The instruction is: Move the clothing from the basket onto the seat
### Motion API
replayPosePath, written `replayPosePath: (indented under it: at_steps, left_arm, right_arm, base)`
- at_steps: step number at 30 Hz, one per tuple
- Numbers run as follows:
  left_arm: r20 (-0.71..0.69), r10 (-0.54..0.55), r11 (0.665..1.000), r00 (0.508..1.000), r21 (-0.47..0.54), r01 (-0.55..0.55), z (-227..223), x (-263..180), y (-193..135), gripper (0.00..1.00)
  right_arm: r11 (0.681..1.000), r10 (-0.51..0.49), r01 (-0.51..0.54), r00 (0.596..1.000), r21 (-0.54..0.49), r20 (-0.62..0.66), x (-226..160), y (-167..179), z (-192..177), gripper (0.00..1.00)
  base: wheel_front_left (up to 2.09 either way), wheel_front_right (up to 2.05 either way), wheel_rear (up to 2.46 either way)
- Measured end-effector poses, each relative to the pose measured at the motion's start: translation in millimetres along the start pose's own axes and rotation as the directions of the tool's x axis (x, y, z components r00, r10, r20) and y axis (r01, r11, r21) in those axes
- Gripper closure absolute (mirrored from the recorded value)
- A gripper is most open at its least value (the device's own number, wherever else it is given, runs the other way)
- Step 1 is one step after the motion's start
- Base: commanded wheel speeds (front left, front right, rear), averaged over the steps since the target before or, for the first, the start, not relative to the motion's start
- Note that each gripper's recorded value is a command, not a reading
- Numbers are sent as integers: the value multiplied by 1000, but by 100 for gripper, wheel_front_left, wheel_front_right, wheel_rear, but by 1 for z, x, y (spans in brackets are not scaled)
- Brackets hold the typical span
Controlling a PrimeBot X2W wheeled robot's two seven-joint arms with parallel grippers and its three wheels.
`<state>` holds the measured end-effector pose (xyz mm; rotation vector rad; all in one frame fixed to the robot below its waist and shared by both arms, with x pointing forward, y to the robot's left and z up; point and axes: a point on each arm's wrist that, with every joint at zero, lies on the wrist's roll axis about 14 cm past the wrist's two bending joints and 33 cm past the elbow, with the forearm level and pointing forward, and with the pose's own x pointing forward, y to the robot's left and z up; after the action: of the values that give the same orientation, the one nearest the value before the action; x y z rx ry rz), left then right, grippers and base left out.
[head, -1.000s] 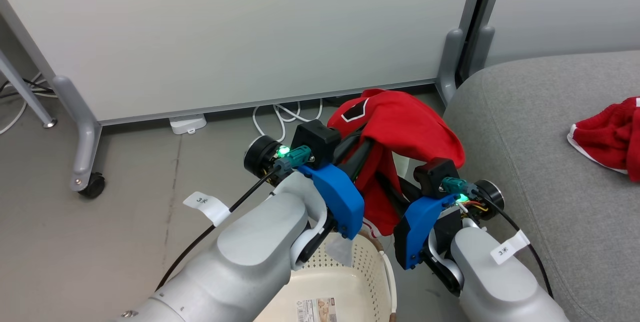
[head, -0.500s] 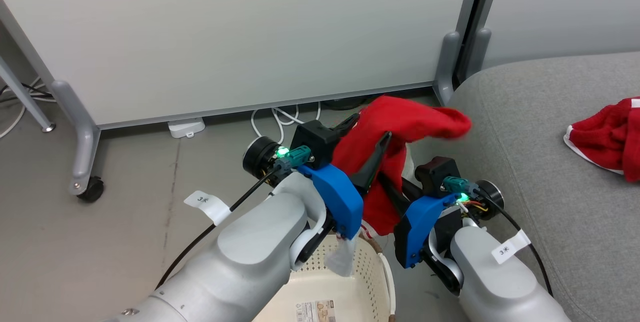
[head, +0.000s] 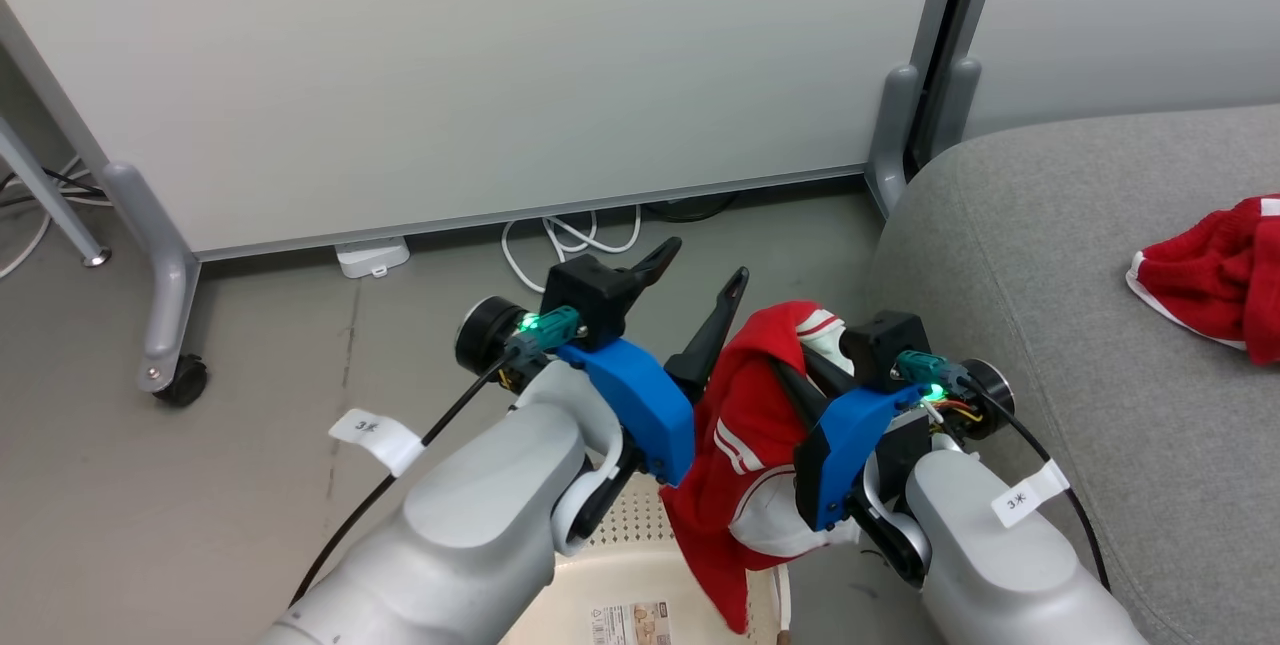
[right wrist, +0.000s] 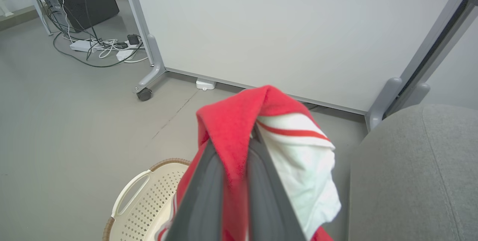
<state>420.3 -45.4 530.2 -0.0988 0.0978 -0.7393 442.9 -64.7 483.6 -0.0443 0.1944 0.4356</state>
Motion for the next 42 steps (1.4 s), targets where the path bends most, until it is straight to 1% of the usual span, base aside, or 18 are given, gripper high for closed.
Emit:
replayPosePath:
  at_steps: [6, 10, 14, 21, 25, 28, 32, 37, 42]
  left_arm:
    - [46, 51, 998, 998, -29, -49, -2, -20, 16, 0]
    - [75, 64, 998, 995, -29, -62, -6, -35, 22, 0]
    - [95, 93, 995, 991, -55, -88, -12, -53, 27, 0]
    - [74, 119, 991, 990, -76, -114, -36, -78, 28, 0]
    - [77, 143, 986, 987, -94, -136, -40, -86, 33, 0]
    - [84, 169, 979, 982, -126, -158, -42, -88, 36, 0]
    - [97, 179, 977, 979, -134, -165, -42, -83, 38, 0]
    - [97, 133, 985, 986, -122, -120, -43, -68, 28, 0]
    - [90, 74, 991, 993, -116, -64, -47, -51, 14, 0]
  right_arm:
    - [1000, -19, 19, 1000, 7, 21, -1, -6, 4, 100]
    - [999, -35, 35, 998, 9, 43, -3, -12, 9, 100]
    - [998, -56, 55, 997, 8, 62, -5, -19, 14, 100]
    - [995, -96, 96, 991, 6, 88, -13, -33, 21, 100]
    - [992, -128, 128, 987, 9, 101, -22, -43, 24, 100]
    - [989, -148, 147, 982, 11, 114, -29, -49, 27, 100]
    - [984, -177, 175, 977, 28, 117, -41, -57, 25, 100]
    - [972, -236, 233, 964, 42, 123, -60, -73, 23, 100]
    - [950, -311, 305, 942, 65, 124, -83, -94, 20, 100]
  base:
    - [0, 0, 0]
    - [0, 0, 0]
    - [0, 0, 0]
    - [0, 0, 0]
    - [0, 0, 0]
    - [0, 0, 0]
    - [0, 0, 0]
    - [0, 0, 0]
    - [0, 0, 0]
